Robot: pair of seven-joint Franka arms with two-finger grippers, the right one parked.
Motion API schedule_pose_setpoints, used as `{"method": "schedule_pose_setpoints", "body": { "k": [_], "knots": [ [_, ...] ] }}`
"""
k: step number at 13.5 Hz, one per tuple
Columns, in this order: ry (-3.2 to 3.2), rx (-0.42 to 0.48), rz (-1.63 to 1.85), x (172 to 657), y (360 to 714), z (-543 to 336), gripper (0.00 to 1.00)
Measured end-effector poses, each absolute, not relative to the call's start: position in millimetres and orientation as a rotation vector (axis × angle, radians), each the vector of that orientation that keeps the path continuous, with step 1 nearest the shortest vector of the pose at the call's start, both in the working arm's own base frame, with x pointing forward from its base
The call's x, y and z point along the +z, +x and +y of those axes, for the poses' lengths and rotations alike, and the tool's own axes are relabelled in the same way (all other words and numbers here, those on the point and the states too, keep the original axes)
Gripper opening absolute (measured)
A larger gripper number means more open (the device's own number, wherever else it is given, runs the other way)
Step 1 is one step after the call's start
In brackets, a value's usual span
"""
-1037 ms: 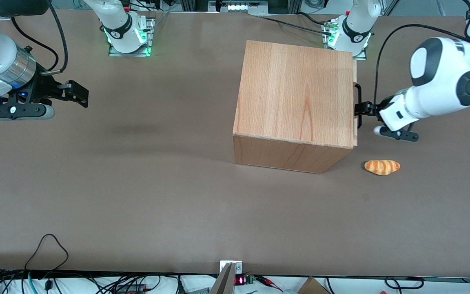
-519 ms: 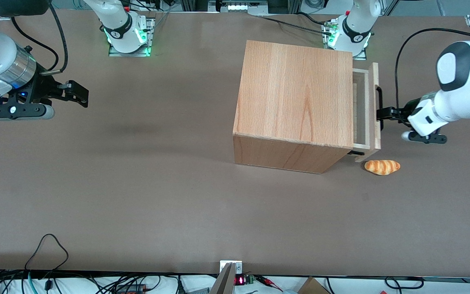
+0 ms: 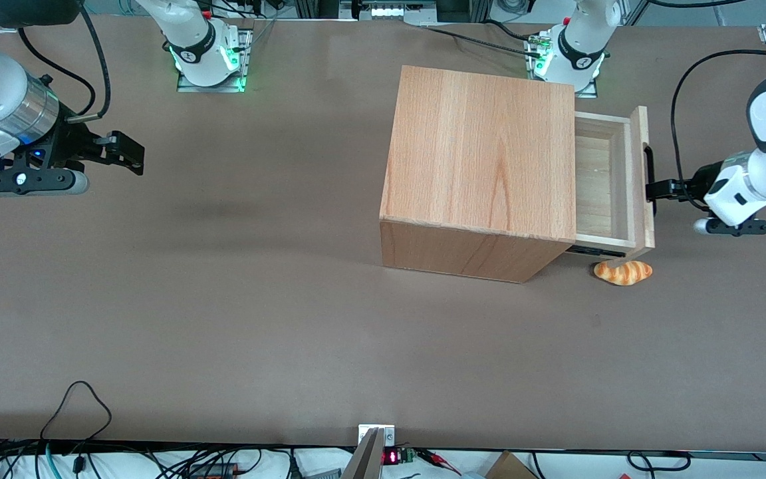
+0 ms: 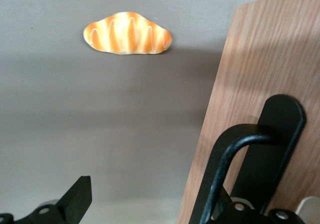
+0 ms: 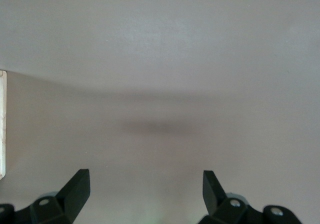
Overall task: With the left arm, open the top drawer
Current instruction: 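Pull the handle with the left gripper, sliding the drawer out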
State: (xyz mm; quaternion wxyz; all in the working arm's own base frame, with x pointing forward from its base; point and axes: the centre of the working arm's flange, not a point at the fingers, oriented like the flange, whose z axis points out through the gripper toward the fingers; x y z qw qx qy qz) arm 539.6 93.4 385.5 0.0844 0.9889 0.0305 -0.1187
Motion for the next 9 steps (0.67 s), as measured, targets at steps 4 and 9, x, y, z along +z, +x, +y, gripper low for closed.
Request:
{"method": "schedule_pose_setpoints", "body": {
  "k": [4,9],
  "knots": [
    [2.941,-0.340,0.090,383.8,541.8,119.1,1.00],
    [2.932,-0.323,0.070,382.3,543.7,140.1,1.00]
  ]
}}
